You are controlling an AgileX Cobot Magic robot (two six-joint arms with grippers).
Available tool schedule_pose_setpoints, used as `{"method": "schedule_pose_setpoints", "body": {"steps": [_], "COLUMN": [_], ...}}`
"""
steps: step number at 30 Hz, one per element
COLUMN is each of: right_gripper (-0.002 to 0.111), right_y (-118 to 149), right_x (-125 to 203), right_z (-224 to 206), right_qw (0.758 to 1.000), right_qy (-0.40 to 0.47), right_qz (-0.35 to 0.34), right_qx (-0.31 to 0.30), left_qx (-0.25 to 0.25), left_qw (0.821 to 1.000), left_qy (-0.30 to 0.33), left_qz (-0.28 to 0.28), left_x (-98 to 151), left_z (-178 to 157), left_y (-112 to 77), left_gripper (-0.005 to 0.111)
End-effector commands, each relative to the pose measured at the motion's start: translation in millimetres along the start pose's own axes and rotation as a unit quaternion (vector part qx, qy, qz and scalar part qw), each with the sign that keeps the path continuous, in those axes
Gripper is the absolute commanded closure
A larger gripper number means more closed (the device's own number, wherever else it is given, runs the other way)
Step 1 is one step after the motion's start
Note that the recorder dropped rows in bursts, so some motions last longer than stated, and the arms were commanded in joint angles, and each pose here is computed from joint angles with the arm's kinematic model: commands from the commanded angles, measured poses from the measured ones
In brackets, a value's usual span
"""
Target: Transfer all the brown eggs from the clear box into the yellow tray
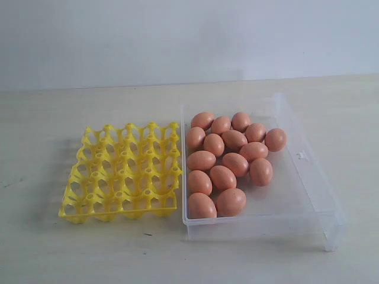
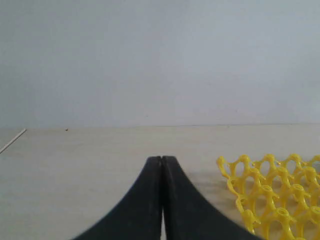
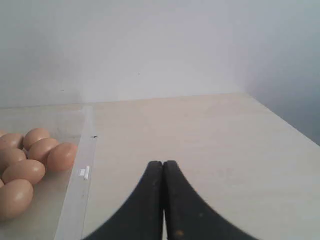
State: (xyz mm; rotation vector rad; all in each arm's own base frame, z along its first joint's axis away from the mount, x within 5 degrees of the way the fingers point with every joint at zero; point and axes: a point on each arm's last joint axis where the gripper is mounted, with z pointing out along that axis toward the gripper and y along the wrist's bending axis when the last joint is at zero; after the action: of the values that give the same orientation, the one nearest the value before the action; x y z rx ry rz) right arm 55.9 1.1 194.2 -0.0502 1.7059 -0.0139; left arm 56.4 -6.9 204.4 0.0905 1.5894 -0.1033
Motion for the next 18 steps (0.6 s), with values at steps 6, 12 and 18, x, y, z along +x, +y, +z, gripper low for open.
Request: {"method": "schedule_pose_setpoints", "body": {"steps": [6, 12, 18], "right_gripper": [0.108, 0.108, 0.108], "right_y": [-1.0, -5.4, -10.2], "right_x": [-35.2, -67.5, -109.5], "right_z": [-7.7, -31.6, -34.8], "right_qw": [0.979, 0.908, 0.924], "right_qy": [-0.205, -0.416, -0.343], "right_qz": [0.001, 0.04, 0.168], "right_qx": [0.005, 0.014, -0.014], "left_qx": [0.003, 0.003, 0.003], "left_qw": [1.0, 1.0, 1.0], "left_qy": [-0.002, -0.002, -0.002], "left_qz": [-0.005, -0.005, -0.005], "left_x": [0.6, 0.6, 0.6], "left_z": [-0.3, -0.3, -0.3], "left_y": [-0.3, -0.3, -0.3], "left_gripper": [0.107, 0.107, 0.107]}}
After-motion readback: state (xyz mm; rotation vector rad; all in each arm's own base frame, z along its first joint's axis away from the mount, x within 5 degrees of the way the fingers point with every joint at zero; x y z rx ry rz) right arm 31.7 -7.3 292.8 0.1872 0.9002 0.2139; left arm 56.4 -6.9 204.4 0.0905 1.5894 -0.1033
